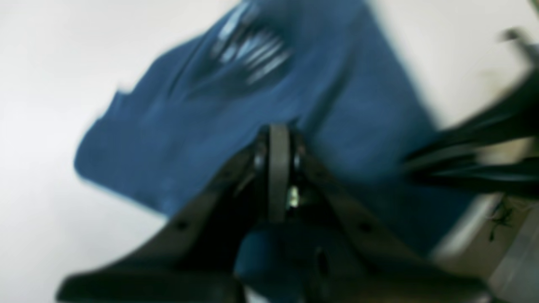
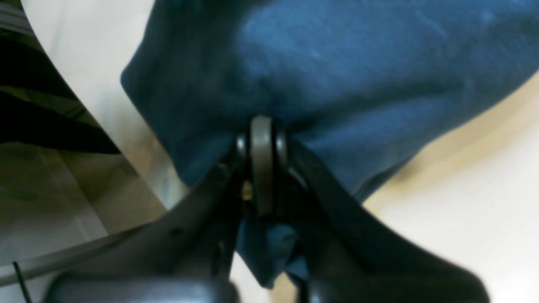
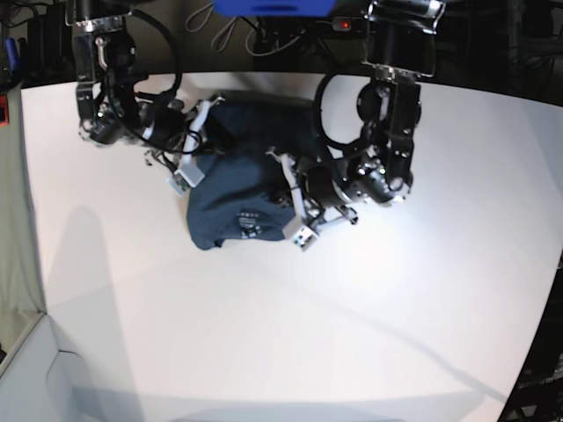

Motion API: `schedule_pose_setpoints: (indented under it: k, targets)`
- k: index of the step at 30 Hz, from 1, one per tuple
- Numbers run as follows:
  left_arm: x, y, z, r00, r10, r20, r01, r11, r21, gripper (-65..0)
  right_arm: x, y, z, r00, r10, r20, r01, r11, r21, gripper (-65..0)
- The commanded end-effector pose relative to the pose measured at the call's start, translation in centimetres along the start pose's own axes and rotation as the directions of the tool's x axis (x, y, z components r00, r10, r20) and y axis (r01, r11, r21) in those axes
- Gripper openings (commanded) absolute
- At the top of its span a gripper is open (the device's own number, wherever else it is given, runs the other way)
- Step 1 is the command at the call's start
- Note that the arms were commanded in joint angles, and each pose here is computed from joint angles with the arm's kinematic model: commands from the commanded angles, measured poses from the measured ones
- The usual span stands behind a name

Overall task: Layout the t-shirt on the table in an organized manner, then fold the t-shirt properly
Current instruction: 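Press and tuck the bundle's edge with the left gripper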

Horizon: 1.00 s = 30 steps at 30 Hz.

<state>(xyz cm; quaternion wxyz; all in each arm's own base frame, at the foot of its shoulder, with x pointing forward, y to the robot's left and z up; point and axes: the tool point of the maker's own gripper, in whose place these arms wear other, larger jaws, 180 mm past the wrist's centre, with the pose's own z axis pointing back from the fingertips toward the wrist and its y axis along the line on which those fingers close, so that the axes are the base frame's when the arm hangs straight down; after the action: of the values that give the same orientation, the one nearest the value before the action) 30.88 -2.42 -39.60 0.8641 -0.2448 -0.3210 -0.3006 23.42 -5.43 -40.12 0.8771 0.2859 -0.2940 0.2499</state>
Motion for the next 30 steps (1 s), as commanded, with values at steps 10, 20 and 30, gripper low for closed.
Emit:
schedule_pose_setpoints:
  k: [10,20,30]
  targets:
    - [4.3,3.1,-2.3,0.94,0.119,0.319,-0.113,0.993,-0.037,-65.0,0.1,-0.5,0.9,0.999,0.04,-0.001,-0.04,0.999,-0.004,-65.0]
    - [8.5,8.8,-0.6,0.834,0.269,0.481,-0.286,0.957,-0.04,-65.0,-0.5,-0.2,0.8,0.997,0.069,-0.033,-0.068,0.998,0.012,-65.0]
    - [3.1,13.6,3.7,0.865,0.265,0.427,-0.333,0.938,0.092,-65.0,-1.4,-2.7,0.9,0.999,0.038,-0.037,-0.038,0.999,-0.015,-65.0]
